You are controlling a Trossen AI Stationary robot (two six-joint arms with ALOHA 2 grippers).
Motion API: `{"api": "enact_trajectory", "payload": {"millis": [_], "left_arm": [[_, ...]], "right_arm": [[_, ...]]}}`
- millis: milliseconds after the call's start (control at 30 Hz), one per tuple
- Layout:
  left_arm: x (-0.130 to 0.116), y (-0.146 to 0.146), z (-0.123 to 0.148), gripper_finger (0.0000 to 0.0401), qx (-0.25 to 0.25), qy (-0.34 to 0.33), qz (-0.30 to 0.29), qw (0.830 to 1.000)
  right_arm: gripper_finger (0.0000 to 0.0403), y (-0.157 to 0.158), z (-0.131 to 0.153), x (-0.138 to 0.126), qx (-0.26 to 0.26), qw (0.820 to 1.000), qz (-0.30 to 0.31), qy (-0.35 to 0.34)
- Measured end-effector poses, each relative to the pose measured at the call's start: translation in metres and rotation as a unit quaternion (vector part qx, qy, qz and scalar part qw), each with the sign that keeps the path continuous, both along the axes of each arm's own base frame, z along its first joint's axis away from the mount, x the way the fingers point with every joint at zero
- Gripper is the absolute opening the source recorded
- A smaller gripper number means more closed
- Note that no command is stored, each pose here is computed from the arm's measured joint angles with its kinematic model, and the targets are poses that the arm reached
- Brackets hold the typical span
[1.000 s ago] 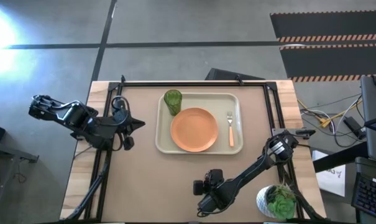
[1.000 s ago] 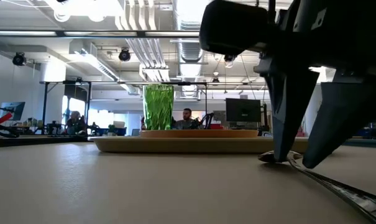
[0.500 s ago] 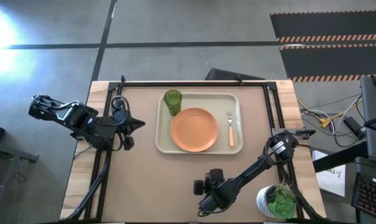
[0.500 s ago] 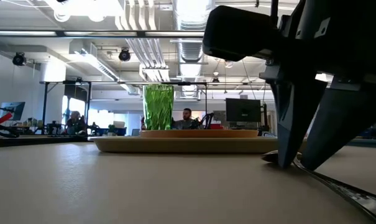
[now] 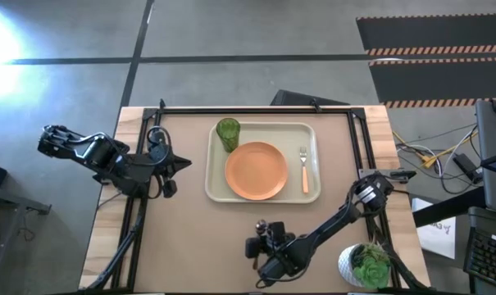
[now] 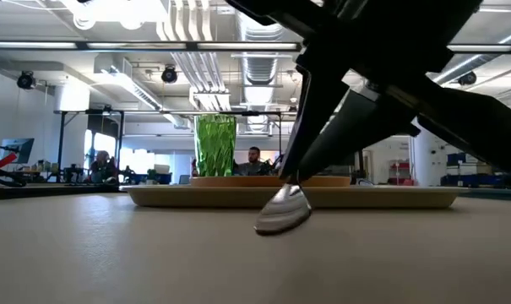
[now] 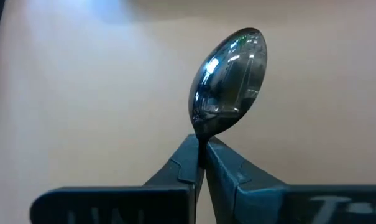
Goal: Pick and place plate/cup/fork/spoon on tray
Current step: Put the black spoon on the light brown serving tray to the right of the orange plate
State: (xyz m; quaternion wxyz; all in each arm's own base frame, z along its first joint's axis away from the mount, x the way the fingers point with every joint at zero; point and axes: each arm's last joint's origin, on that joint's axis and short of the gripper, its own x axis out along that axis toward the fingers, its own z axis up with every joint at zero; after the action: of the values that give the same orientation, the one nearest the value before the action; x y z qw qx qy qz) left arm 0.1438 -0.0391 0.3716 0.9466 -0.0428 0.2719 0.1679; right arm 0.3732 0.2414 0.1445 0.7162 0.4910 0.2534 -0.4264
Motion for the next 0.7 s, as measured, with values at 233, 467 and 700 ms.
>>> {"api": "enact_trajectory", "payload": {"millis": [233,467,700], "left_arm": [[0.0,0.0,0.0,0.0,0.0,0.0,0.0,1.0],[0.0,0.0,-0.001,0.0,0.002,0.004,0.0,1.0],[0.0,0.0,-0.001,0.0,0.01,0.007,-0.006,1.0]], "right_arm": [[0.0009,-0.002,-0.001,-0.007,0.023,0.998,0.009,0.057],[0.0009,-0.006,0.003,-0.029,0.103,0.966,0.014,0.237],[0.0008,-0.008,0.049,-0.04,0.098,0.934,0.0,0.344]]}}
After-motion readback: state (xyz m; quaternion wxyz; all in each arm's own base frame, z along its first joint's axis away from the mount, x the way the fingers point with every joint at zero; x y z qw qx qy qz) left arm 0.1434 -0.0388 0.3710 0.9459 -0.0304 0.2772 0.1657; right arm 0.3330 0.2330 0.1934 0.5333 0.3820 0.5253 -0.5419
